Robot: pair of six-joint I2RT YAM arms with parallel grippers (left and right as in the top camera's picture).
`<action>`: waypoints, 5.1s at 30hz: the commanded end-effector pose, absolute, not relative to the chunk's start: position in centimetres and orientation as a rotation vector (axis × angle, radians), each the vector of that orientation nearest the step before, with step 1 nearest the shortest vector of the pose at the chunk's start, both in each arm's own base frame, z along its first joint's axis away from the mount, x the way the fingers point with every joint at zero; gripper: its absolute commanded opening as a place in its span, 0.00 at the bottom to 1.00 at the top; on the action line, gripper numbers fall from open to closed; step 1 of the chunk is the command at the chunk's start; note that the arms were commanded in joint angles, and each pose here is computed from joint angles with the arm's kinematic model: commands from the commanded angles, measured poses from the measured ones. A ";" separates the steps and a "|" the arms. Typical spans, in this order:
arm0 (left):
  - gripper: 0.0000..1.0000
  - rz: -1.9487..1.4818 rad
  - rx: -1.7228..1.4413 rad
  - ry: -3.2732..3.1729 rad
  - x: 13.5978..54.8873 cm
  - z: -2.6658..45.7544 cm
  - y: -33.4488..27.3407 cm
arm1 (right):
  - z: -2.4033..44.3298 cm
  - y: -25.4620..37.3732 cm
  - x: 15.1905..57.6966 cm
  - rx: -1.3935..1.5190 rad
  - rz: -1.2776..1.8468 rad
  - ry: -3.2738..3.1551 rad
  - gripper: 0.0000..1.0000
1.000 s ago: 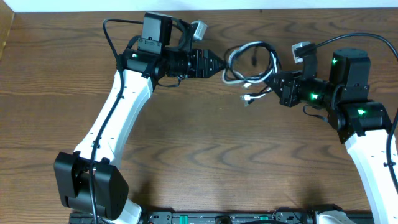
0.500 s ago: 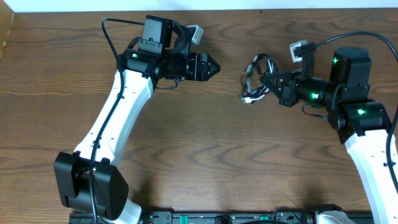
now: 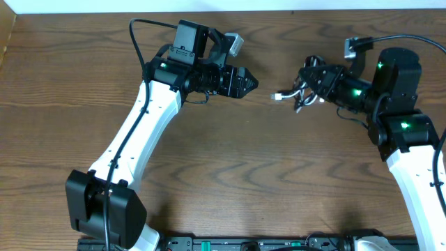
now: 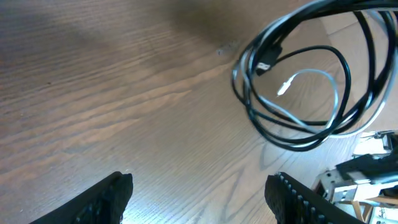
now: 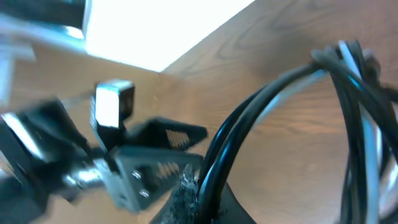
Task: Untangle cables
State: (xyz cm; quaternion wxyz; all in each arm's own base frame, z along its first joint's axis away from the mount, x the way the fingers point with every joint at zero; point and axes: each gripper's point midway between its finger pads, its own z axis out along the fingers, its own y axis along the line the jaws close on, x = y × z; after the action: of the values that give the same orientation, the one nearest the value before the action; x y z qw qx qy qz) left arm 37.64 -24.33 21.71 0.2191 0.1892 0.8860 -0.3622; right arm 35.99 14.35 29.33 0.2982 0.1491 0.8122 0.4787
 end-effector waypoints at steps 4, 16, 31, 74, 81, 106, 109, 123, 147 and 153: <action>0.73 -1.032 0.465 2.485 37.3 21.4 -24.4 | 29.8 13.7 36.3 1.047 1.511 2.082 0.01; 0.73 -1.108 0.523 2.476 36.0 21.8 -26.1 | 30.5 11.4 38.5 1.577 1.595 1.766 0.01; 0.69 -0.903 1.104 2.172 32.0 22.0 -33.7 | 31.3 10.7 39.3 1.632 1.620 1.659 0.01; 0.53 -0.337 0.158 2.555 47.7 5.6 -30.3 | 19.3 2.3 32.5 0.718 0.364 2.458 0.81; 0.50 -0.310 0.065 2.620 47.3 2.2 -30.0 | 19.2 2.1 32.3 0.710 0.345 2.466 0.80; 0.12 -0.124 0.126 2.766 43.7 -2.0 -28.5 | 19.0 2.1 32.2 0.673 0.331 2.481 0.79; 0.08 -0.124 0.129 2.767 43.4 -0.3 -28.2 | 19.0 2.4 32.2 0.664 0.338 2.487 0.79; 0.07 -0.330 0.382 2.626 39.8 15.1 -28.3 | 16.8 6.8 33.5 0.394 0.480 2.597 0.72; 0.43 -0.245 0.379 2.791 39.6 8.4 -27.4 | 15.0 6.7 33.0 0.407 0.458 2.672 0.72; 0.43 -0.376 0.451 2.885 36.8 7.5 -28.8 | 15.0 6.7 33.0 0.407 0.457 2.672 0.72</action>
State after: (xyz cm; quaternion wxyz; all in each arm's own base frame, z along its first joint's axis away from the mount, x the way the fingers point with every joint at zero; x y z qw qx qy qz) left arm 38.14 -27.93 8.31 0.1268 0.1373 0.9768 -0.1045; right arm 33.04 6.48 14.95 0.1979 0.1563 0.9539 0.1627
